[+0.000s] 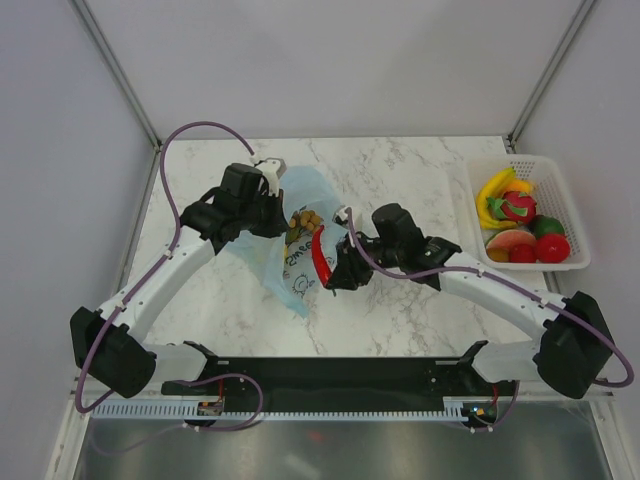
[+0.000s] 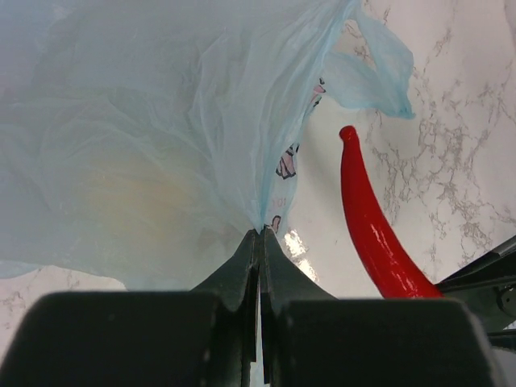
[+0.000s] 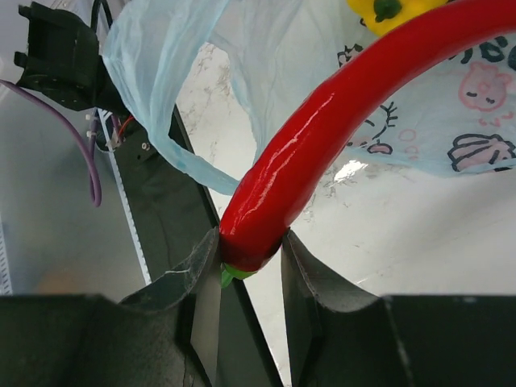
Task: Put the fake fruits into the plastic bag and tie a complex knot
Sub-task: Place the fake fruit in the plastic bag.
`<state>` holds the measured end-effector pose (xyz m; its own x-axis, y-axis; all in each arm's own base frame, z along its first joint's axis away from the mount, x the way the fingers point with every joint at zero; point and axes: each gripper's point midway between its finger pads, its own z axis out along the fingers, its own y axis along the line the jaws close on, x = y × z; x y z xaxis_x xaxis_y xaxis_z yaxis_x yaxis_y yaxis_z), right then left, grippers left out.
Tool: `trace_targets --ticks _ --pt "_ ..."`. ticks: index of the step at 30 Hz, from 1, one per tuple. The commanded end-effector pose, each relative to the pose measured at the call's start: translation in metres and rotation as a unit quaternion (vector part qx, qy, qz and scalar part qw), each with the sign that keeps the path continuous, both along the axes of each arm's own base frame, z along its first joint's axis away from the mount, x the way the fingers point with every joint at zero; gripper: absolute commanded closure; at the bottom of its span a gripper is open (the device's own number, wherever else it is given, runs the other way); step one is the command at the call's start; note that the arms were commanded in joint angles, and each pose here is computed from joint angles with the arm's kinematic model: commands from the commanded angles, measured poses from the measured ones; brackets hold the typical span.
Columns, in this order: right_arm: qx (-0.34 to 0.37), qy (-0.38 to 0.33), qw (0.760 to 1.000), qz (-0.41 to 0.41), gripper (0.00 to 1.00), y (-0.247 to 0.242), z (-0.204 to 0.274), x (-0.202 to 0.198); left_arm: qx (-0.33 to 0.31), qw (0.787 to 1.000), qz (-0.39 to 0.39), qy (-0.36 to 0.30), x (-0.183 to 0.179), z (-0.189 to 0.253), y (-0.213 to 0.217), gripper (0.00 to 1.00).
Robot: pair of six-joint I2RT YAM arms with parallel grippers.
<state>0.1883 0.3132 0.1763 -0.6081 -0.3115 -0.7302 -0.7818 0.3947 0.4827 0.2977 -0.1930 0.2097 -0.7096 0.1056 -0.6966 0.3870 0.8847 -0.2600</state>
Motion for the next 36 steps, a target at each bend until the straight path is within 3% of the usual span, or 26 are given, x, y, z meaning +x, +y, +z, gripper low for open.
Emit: trace_targets --ticks 1,16,25,28,29,30,32,36 --pt "0.016 -0.021 0.999 0.040 0.94 0.017 0.002 0.005 0.001 0.999 0.009 -0.033 0.005 0.015 0.006 0.98" --pt "0.031 -0.020 0.999 -0.027 0.94 0.111 -0.001 0.114 0.012 0.998 0.046 -0.043 0.008 0.017 0.019 0.98" --pt "0.056 -0.016 0.985 -0.165 0.92 0.163 -0.030 0.173 0.003 0.996 0.080 -0.040 0.018 0.021 0.028 0.98" --pt "0.114 -0.015 0.974 -0.197 0.89 0.175 -0.023 0.182 -0.001 0.996 0.087 -0.034 0.020 0.019 0.031 0.98" --pt "0.121 -0.002 0.972 -0.200 0.88 0.176 -0.029 0.179 -0.004 0.996 0.086 -0.030 0.020 0.017 0.031 0.98" --pt "0.127 -0.001 0.971 -0.202 0.69 0.178 -0.031 0.177 -0.007 0.996 0.089 -0.028 0.022 0.017 0.033 0.98" --pt "0.126 -0.005 0.971 -0.203 0.51 0.178 -0.031 0.173 -0.009 0.996 0.086 -0.024 0.021 0.015 0.032 0.98" --pt "0.124 -0.031 0.966 -0.224 0.45 0.161 -0.017 0.169 -0.009 0.996 0.084 -0.023 0.021 0.014 0.033 0.98"
